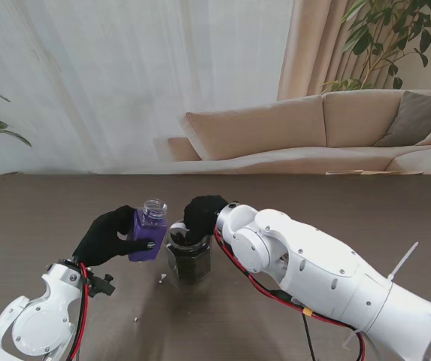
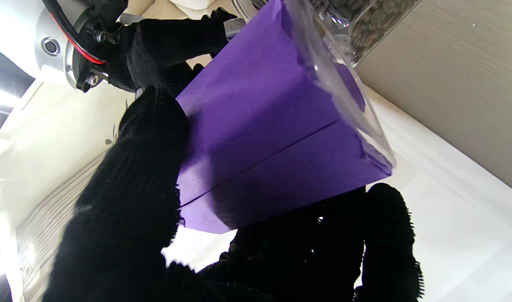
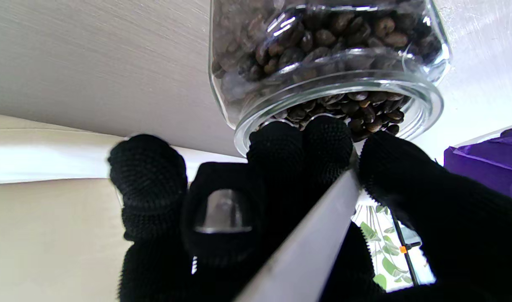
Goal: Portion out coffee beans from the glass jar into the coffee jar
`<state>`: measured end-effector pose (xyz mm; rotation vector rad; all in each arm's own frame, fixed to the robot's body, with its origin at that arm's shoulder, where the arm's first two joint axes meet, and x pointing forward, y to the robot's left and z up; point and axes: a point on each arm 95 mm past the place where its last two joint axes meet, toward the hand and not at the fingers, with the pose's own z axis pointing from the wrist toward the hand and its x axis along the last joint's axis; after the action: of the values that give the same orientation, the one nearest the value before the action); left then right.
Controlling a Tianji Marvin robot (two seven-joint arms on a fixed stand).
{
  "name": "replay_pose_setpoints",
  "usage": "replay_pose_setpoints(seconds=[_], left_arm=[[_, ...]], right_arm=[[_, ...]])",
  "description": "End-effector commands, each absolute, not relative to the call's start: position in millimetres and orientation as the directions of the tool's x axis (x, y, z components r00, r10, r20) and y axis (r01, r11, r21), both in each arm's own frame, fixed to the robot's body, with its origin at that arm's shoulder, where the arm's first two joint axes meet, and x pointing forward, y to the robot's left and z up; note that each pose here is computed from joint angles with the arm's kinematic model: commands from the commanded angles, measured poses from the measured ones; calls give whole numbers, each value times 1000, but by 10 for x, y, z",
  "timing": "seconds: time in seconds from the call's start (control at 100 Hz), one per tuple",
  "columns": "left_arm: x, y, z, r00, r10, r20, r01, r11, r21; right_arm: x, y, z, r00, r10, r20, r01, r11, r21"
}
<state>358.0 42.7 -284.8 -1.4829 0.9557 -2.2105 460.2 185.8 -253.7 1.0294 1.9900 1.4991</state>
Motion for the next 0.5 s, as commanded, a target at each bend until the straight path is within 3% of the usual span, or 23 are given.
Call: replay_pose_setpoints(seconds=[0.0, 0.49], left_arm=[[3581, 398, -2858, -414, -581, 701, -123, -727, -675], [3589, 395, -2870, -409, -584, 701, -130, -724, -678]], right_arm=[[4601, 1852, -2562, -625, 776, 84, 309, 147, 940], [4611, 1826, -2590, -567, 805, 174, 397, 83, 914]])
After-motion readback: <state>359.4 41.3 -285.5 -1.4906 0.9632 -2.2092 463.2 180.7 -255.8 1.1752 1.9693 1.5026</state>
